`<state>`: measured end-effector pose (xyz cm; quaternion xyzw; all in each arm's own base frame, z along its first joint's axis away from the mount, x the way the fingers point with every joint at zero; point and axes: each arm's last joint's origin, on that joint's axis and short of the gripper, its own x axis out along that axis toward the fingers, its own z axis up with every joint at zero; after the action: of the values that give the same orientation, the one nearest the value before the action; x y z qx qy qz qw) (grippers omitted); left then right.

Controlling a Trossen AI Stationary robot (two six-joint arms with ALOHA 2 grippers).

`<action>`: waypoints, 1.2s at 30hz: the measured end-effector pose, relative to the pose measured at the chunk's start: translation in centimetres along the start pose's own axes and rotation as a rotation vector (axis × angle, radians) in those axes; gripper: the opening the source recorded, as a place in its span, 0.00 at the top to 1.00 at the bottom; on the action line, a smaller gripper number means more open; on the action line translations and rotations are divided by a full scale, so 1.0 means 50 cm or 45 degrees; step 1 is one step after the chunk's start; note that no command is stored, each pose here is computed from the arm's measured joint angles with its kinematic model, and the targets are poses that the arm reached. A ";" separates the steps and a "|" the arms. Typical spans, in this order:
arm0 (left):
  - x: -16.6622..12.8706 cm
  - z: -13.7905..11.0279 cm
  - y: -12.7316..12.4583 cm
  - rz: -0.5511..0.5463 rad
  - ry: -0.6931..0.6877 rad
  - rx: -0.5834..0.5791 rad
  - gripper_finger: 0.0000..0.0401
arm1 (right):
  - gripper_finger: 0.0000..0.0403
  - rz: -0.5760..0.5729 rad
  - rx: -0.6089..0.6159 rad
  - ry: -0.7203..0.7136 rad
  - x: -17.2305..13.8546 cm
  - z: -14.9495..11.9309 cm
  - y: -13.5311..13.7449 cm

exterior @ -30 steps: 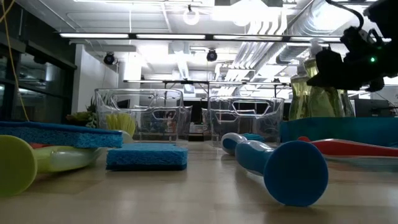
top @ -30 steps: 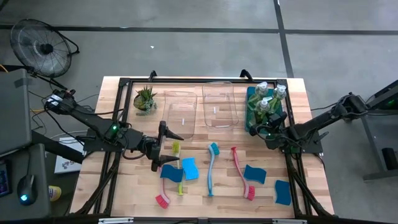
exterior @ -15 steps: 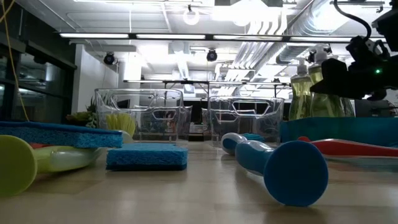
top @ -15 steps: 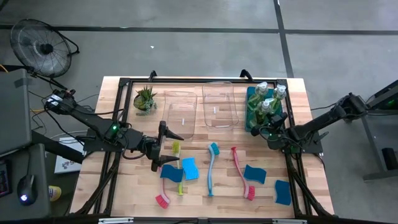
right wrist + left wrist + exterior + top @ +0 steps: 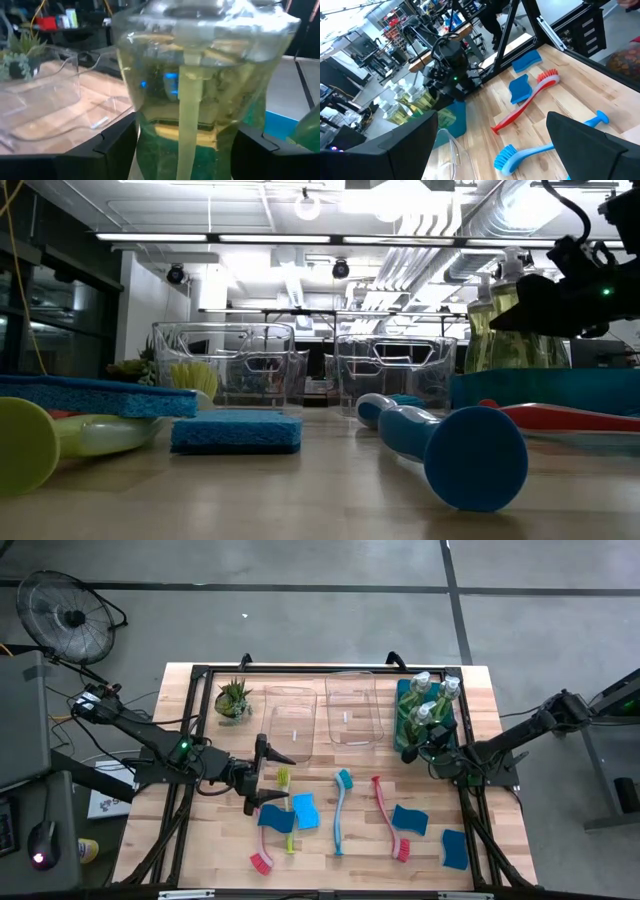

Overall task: Pick & Place Kitchen Sink Supplies
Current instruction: Put the green dishwashing liquid dispenser into the blue bin

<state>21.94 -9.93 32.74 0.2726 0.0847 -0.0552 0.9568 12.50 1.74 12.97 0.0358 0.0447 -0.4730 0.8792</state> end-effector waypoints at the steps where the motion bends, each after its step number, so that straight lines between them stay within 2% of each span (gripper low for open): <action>1: 0.000 0.000 0.000 0.000 0.000 0.000 0.09 | 0.37 0.010 -0.019 0.003 0.000 0.000 0.001; 7: 0.000 0.000 0.000 0.000 0.001 0.001 0.09 | 0.32 0.010 -0.056 -0.009 0.000 0.005 0.002; 15: 0.000 0.000 0.000 -0.006 0.001 -0.018 0.09 | 0.32 -0.053 -0.075 -0.048 -0.002 0.014 -0.002; 27: 0.000 -0.001 -0.001 -0.008 0.004 -0.038 0.09 | 0.32 -0.020 -0.035 -0.081 -0.006 0.043 -0.008; 36: 0.000 -0.001 -0.001 -0.009 0.003 -0.053 0.09 | 0.32 -0.023 -0.067 -0.119 -0.010 0.067 -0.012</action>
<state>21.93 -9.94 32.69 0.2522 0.0880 -0.0563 0.9620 11.87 1.48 16.32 -0.0097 0.0163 -0.4806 0.8767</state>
